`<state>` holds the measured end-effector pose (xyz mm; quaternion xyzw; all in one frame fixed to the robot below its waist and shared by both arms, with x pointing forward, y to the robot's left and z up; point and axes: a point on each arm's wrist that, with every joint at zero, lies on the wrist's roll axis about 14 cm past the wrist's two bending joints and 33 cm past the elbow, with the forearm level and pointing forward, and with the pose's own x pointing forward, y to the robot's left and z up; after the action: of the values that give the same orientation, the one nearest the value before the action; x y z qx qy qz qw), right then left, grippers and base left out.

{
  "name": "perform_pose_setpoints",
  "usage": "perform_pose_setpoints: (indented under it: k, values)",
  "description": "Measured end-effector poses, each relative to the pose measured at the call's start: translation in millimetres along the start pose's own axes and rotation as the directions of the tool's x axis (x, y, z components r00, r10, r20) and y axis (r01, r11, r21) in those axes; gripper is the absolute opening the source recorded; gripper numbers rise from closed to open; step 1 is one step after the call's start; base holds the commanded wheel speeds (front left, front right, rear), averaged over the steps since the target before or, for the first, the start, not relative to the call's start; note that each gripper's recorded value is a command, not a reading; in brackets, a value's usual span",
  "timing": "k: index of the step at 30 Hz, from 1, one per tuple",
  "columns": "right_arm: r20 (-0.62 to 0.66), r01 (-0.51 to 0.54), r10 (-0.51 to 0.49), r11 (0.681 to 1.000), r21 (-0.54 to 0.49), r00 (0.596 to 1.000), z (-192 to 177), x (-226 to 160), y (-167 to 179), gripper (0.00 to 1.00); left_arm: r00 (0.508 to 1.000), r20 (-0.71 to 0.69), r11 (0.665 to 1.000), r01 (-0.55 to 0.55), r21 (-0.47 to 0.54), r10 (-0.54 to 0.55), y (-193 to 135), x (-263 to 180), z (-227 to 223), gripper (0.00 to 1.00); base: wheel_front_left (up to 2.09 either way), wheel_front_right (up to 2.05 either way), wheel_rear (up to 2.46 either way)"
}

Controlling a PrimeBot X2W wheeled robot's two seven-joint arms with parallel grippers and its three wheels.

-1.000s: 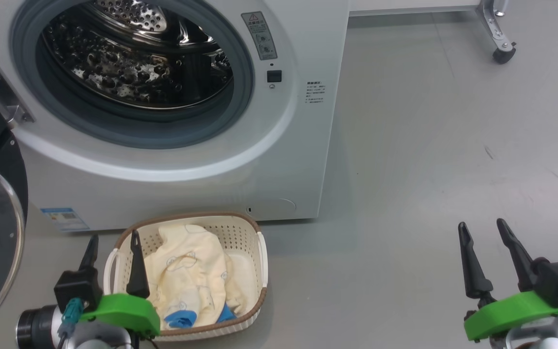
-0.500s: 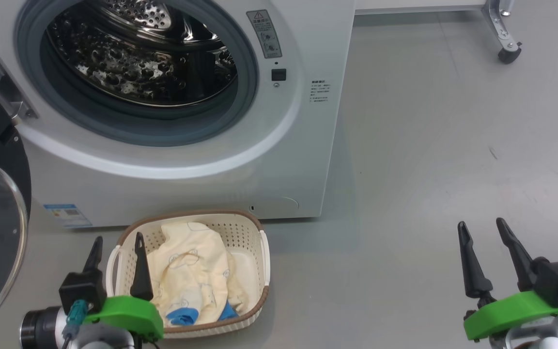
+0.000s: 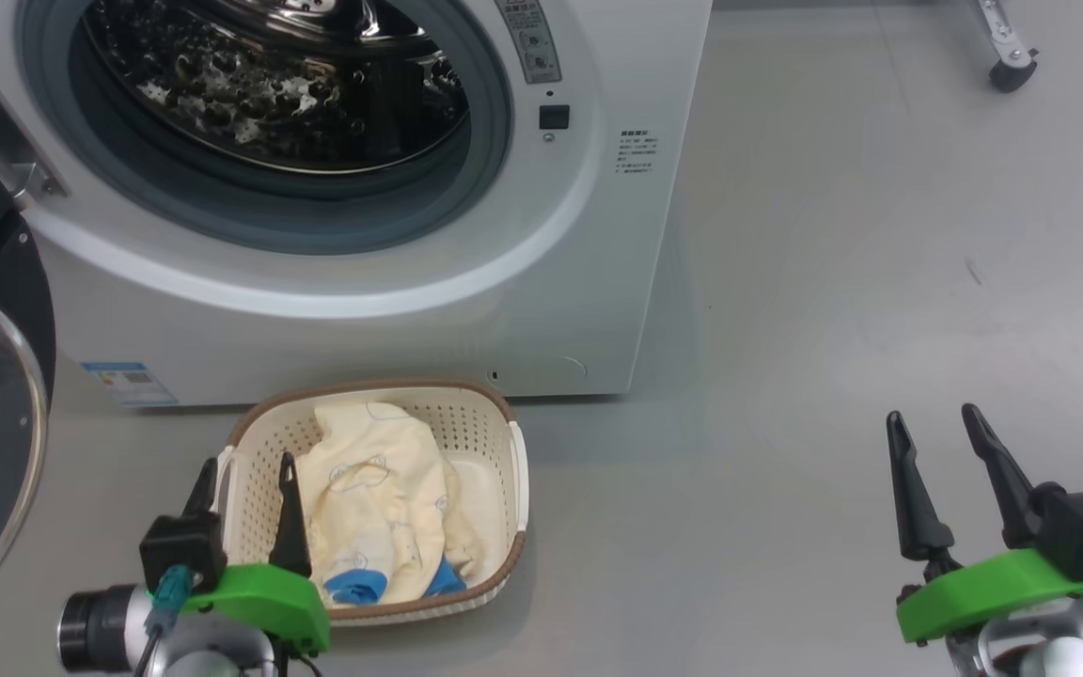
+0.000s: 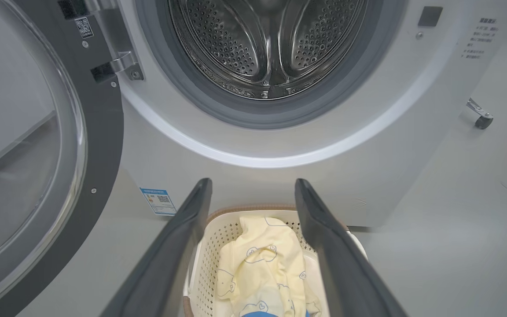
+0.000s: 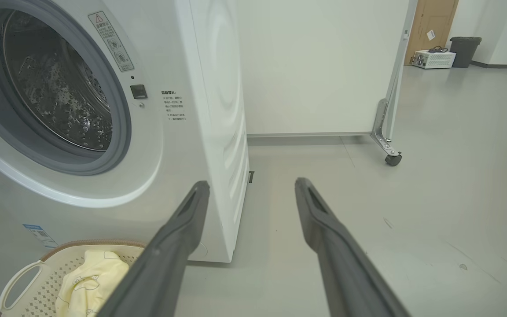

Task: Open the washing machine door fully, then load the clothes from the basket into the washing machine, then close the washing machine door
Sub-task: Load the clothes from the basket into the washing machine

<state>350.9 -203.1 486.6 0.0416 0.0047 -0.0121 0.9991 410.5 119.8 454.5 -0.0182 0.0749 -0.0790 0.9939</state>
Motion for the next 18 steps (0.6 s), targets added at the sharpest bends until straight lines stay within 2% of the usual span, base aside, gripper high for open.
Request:
perform_pose_setpoints:
  k: [8,18]
  values:
    - [-0.016,-0.022,0.022,1.0,-0.002,1.0,-7.9,23.9,6.7,1.0,0.994,-0.105,0.999,0.031,-0.007,-0.031,-8.6,27.0,-31.0,1.0,0.0,0.0,0.0]
    - [-0.041,-0.042,0.043,0.999,0.016,0.998,-28.7,61.5,13.1,1.0,0.954,-0.289,0.996,0.092,0.009,-0.085,-11.1,84.0,-88.4,1.0,0.0,0.0,0.0]
